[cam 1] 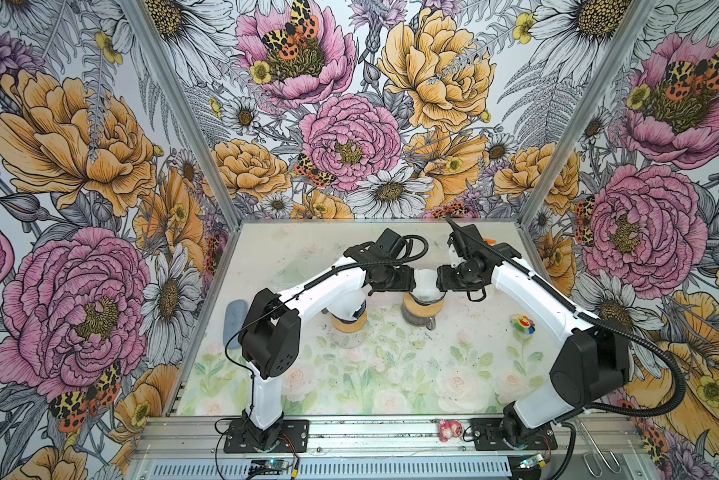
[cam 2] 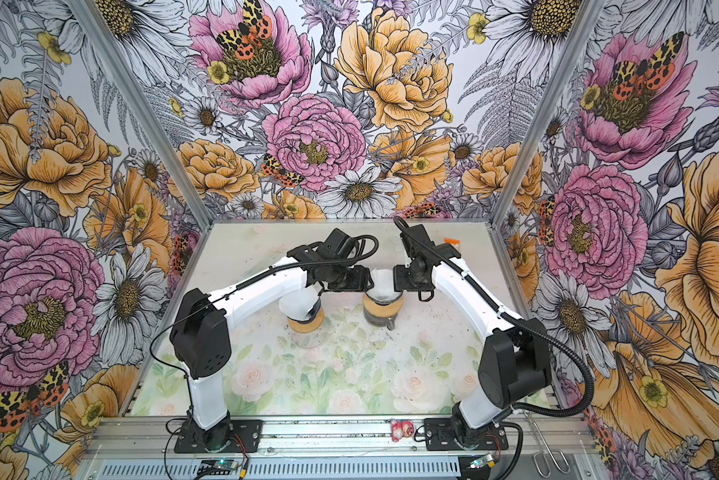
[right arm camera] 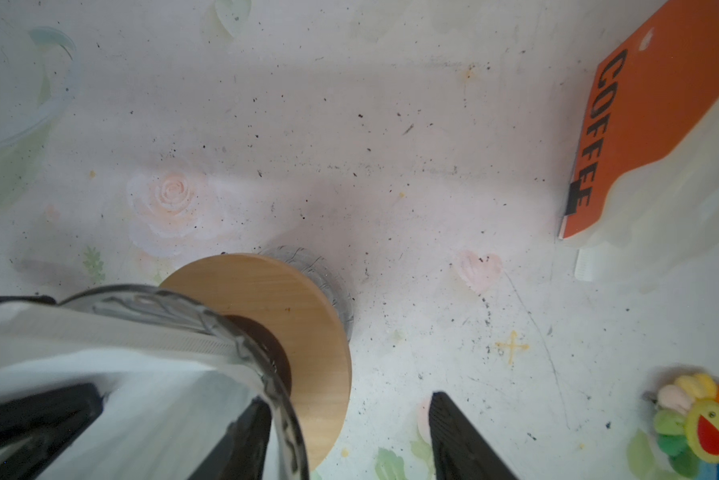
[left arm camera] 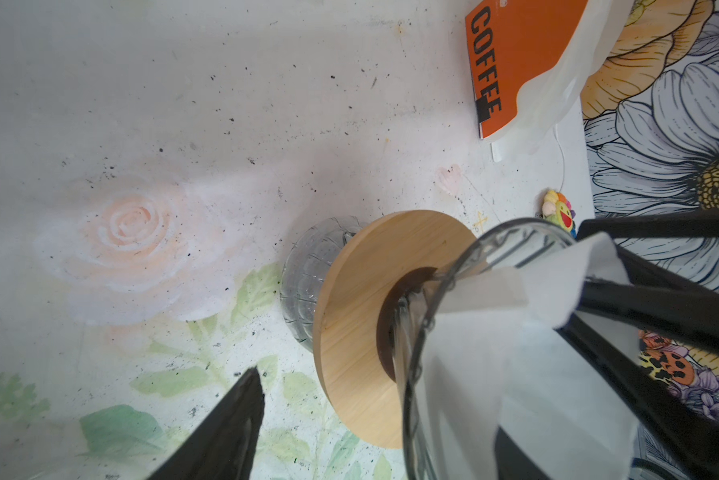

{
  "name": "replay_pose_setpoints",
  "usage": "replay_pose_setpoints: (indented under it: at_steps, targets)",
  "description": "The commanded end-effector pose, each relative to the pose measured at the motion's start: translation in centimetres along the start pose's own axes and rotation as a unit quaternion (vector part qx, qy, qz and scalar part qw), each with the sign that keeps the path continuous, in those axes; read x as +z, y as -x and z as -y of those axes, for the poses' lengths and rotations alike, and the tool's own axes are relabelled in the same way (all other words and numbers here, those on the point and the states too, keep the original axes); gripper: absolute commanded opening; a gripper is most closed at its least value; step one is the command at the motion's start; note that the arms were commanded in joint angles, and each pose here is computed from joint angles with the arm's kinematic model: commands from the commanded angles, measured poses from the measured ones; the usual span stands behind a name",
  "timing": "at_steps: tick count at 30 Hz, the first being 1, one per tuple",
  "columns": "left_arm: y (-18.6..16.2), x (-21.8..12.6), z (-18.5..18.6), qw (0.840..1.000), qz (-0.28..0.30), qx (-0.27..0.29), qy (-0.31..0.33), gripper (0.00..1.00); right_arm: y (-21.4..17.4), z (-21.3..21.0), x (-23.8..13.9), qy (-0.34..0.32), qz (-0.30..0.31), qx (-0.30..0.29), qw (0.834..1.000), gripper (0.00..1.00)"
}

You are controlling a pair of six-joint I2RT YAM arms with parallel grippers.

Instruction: Place the coffee filter in the dripper

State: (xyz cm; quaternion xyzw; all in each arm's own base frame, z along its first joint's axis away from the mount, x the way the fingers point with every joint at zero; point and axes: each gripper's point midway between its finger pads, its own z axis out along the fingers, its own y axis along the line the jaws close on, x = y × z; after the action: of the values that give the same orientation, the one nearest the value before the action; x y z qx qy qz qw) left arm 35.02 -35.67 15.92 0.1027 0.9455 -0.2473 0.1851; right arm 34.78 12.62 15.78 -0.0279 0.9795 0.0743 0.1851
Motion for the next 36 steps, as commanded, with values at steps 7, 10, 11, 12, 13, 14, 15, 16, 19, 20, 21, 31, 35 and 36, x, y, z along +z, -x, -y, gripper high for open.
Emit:
replay_pose_setpoints:
  at_steps: [7,10,11,12,13,14,15,16,19,20,21,31,35,36]
  targets:
    - [1.0,-0.3,0.0,1.0,0.008,0.013,0.001,0.67,0.5,0.2,-0.2,-0.007,0.006,-0.005,1.0,0.62]
    - [1.3,-0.8,0.2,1.0,0.015,0.014,-0.002,0.67,0.8,-0.2,-1.0,0.004,0.015,-0.005,1.0,0.62]
    - [1.4,-1.0,0.4,1.0,0.018,0.016,-0.005,0.68,0.9,-0.4,-1.3,0.009,0.019,-0.005,1.0,0.62]
    - [1.7,-1.4,0.7,1.0,0.023,0.018,-0.007,0.69,1.0,-0.6,-1.7,0.015,0.024,-0.006,1.0,0.62]
    - [1.8,-1.7,0.8,0.999,0.027,0.021,-0.007,0.7,1.2,-0.7,-2.1,0.018,0.029,-0.006,0.999,0.62]
    - [2.1,-2.0,1.0,0.999,0.032,0.023,-0.007,0.71,1.3,-0.9,-2.5,0.022,0.034,-0.007,0.999,0.62]
    - [2.2,-2.3,1.0,0.999,0.036,0.024,-0.008,0.72,1.4,-0.9,-2.8,0.023,0.039,-0.007,0.999,0.62]
    - [2.5,-2.8,1.2,0.999,0.042,0.025,-0.009,0.73,1.5,-0.9,-3.2,0.025,0.045,-0.008,0.999,0.62]
    - [2.9,-3.9,1.8,0.998,0.056,0.028,-0.015,0.75,1.8,-0.9,-4.3,0.024,0.062,-0.007,0.998,0.63]
    - [3.1,-4.2,1.9,0.998,0.06,0.029,-0.015,0.76,1.9,-0.8,-4.6,0.022,0.068,-0.006,0.997,0.63]
    - [3.3,-4.6,2.0,0.997,0.065,0.03,-0.016,0.76,2.1,-0.7,-5.0,0.02,0.076,-0.006,0.997,0.64]
    - [4.2,-9.2,2.7,0.992,0.112,0.047,-0.017,0.86,3.1,-0.6,-8.6,0.023,0.139,-0.014,0.99,0.65]
    - [4.6,-11.9,2.1,0.985,0.152,0.082,0.011,0.91,3.7,0.2,-10.3,0.007,0.191,-0.016,0.981,0.66]
    - [4.8,-12.8,1.8,0.981,0.166,0.094,0.022,0.93,3.9,0.9,-10.9,-0.009,0.211,-0.013,0.977,0.69]
